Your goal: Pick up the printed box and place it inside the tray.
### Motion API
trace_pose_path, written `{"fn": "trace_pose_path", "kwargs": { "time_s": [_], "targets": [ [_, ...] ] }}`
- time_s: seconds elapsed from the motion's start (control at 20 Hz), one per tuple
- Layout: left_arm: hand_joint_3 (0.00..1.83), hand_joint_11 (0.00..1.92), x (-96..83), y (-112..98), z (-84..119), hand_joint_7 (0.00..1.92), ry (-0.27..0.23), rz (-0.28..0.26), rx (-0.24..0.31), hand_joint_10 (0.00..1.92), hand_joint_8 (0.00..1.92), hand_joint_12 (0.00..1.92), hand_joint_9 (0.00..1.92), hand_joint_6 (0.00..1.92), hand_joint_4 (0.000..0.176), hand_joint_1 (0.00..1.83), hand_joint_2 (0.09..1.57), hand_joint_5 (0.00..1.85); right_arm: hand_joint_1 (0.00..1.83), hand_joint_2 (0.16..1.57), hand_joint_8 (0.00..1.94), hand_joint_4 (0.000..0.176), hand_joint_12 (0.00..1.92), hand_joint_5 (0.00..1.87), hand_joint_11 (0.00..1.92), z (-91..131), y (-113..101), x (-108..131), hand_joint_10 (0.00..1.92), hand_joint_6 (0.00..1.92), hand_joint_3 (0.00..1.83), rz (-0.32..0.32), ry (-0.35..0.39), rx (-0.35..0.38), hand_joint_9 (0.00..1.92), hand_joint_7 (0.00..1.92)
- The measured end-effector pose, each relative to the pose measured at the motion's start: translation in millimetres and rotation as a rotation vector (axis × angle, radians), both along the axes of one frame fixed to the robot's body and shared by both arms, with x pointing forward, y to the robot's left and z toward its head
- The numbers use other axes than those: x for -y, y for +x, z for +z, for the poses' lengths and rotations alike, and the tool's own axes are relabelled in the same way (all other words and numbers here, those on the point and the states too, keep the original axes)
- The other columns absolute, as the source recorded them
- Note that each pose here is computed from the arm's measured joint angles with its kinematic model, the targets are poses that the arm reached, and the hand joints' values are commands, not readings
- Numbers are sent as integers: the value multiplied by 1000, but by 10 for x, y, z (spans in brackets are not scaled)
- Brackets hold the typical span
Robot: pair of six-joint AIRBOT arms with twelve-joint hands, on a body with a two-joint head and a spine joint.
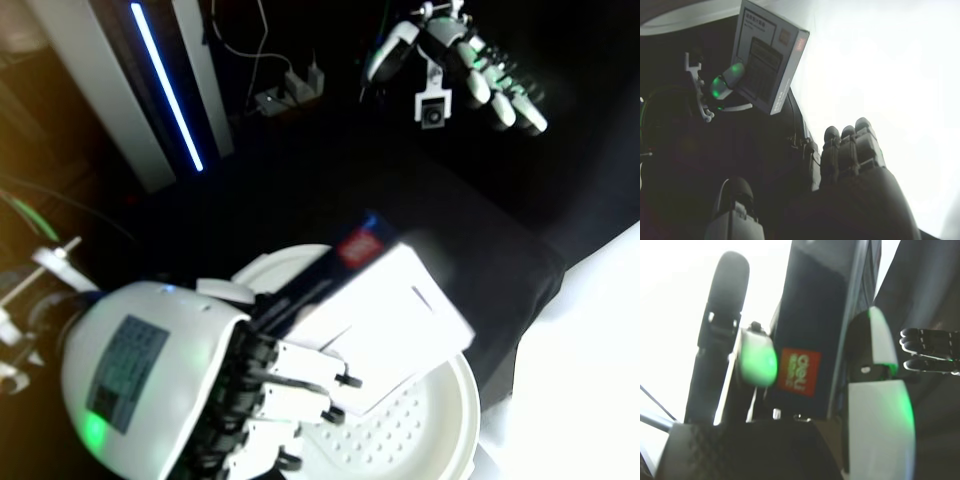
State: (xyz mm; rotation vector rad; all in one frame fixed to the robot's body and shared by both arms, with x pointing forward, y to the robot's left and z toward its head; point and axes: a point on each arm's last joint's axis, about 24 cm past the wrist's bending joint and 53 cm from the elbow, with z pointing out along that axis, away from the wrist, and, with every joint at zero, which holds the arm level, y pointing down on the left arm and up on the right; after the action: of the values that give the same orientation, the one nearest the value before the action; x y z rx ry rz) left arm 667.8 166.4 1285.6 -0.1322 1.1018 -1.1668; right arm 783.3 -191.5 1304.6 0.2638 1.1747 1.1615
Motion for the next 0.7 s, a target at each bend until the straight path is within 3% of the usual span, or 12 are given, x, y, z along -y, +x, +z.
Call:
{"fn": "trace_pose_path", "kwargs": {
  "time_s": [0.05, 0.1, 0.15, 0.2, 0.3, 0.35, 0.6, 0.7],
  "targets": [
    [6, 0, -5, 2, 0, 153, -4, 1, -1, 0, 8, 0, 0, 1, 160, 40, 1100, 93, 1099, 1094, 620, 22, 1412, 1001, 765, -1, 4, 6, 900, 928, 0, -2, -1, 0, 989, 988],
    [2, 0, -14, -5, -12, 152, -3, 1, -1, 5, 7, 0, 11, 0, 158, 35, 1092, 87, 993, 901, 216, 50, 1179, 490, 398, -10, 13, 16, 453, 310, 0, -5, -5, -4, 702, 692],
    [2, 0, -17, -8, -32, 154, -2, 1, -4, 7, 7, 0, 16, 1, 163, 36, 1091, 88, 904, 823, 44, 126, 1008, 256, 139, -14, 17, 21, 155, 72, 0, -6, -4, -7, 516, 453],
    [7, 0, -26, -4, -46, 155, -3, 3, -9, 3, 6, 0, 9, 1, 161, 6, 1105, 65, 797, 738, 24, 166, 559, 50, 27, -31, 22, 17, 47, 14, 0, -7, -14, -12, 240, 132],
    [9, 0, -49, -1, -59, 167, -11, 7, -14, 0, 10, 0, 0, 2, 155, 0, 1111, 64, 695, 656, 0, 176, 70, 1, 0, -31, 20, 13, 3, 0, 0, -6, -16, -11, 16, 4],
    [10, 0, -61, 3, -66, 165, -14, 10, -17, 0, 8, 0, 0, 3, 150, 0, 1116, 66, 701, 644, 0, 176, 13, 0, 0, -15, 10, 6, 0, 0, 0, -4, -12, -5, 2, 0],
    [7, 0, -75, -4, -72, 138, -22, 8, -19, 0, 1, 0, 0, 9, 167, 0, 1119, 84, 695, 608, 0, 176, 0, 0, 2, -28, -25, -76, 0, 0, 0, 15, -24, -4, 0, 0],
    [8, 0, -83, -7, -108, 135, -21, 7, -27, 0, 3, 0, 0, 6, 155, 0, 1125, 82, 751, 591, 0, 176, 0, 0, 0, -31, -78, -133, 0, 0, 0, 33, -33, -3, 0, 0]
  ]
}}
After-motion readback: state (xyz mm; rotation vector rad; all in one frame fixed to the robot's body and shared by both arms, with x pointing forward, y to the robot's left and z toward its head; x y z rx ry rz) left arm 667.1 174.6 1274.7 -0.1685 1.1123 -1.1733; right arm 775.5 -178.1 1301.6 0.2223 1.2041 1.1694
